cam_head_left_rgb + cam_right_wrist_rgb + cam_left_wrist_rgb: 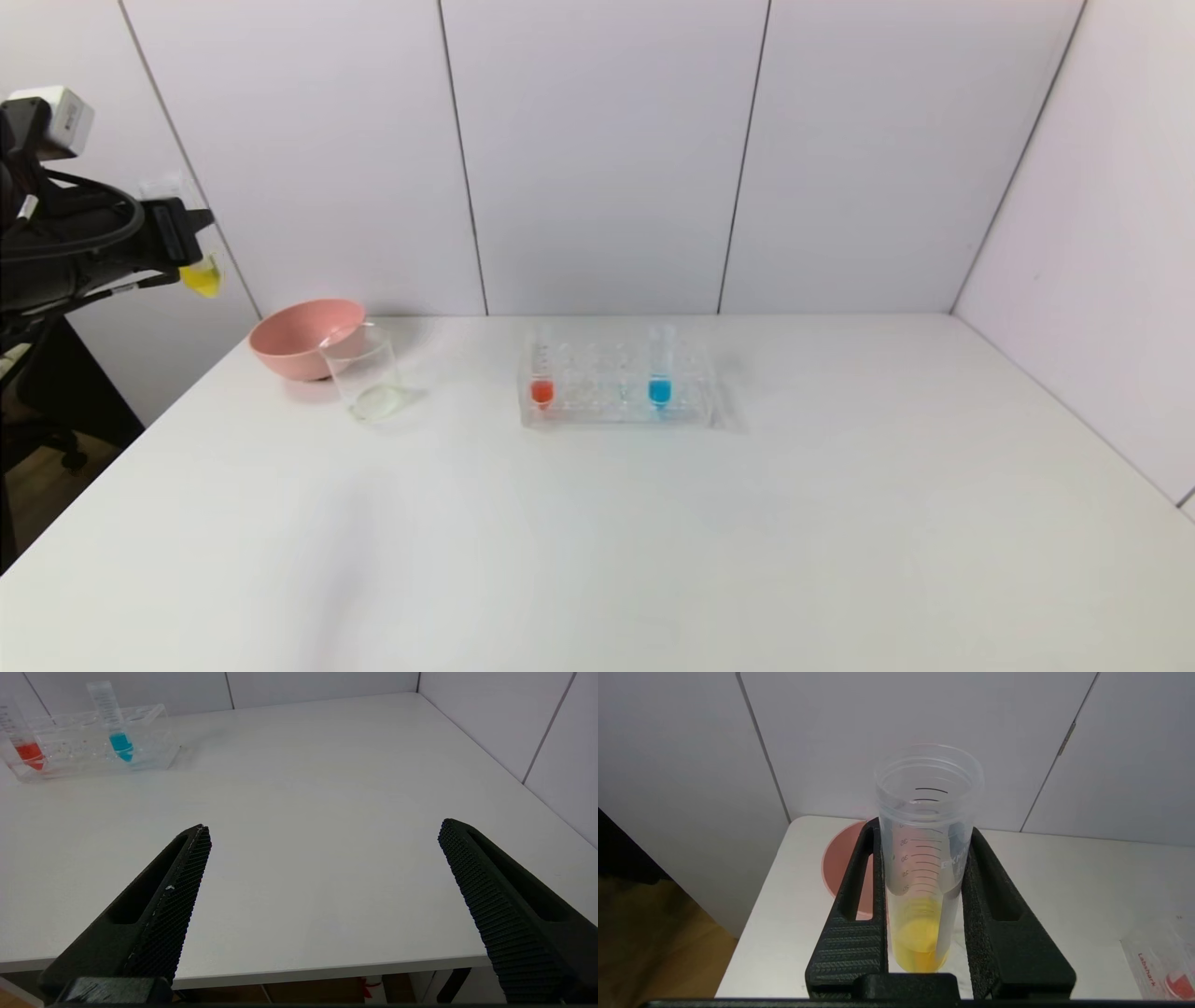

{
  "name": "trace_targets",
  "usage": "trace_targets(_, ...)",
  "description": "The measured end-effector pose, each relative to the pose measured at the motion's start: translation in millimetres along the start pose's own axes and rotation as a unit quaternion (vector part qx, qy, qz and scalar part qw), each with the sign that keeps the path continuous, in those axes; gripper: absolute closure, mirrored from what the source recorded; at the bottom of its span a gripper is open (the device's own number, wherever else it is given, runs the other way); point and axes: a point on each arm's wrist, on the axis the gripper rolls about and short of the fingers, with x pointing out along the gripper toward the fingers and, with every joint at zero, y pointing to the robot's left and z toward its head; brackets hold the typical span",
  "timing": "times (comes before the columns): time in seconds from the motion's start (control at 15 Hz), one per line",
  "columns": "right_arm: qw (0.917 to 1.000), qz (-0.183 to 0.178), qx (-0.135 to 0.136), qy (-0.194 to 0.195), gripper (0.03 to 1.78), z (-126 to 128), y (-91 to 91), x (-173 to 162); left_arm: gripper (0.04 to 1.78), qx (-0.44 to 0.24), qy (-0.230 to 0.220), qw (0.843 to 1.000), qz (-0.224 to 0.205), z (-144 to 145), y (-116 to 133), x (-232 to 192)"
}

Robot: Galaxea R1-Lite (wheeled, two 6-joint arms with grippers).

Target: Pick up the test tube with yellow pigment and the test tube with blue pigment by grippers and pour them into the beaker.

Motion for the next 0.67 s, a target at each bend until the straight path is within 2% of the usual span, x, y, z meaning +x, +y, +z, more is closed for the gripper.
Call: trace_targets(0.67,1.0000,0.000,0.000,0.000,0.04,0.0,0.0,0.0,1.35,0.049,0.005,0.998,-0.049,-4.4,40.4,-8.3)
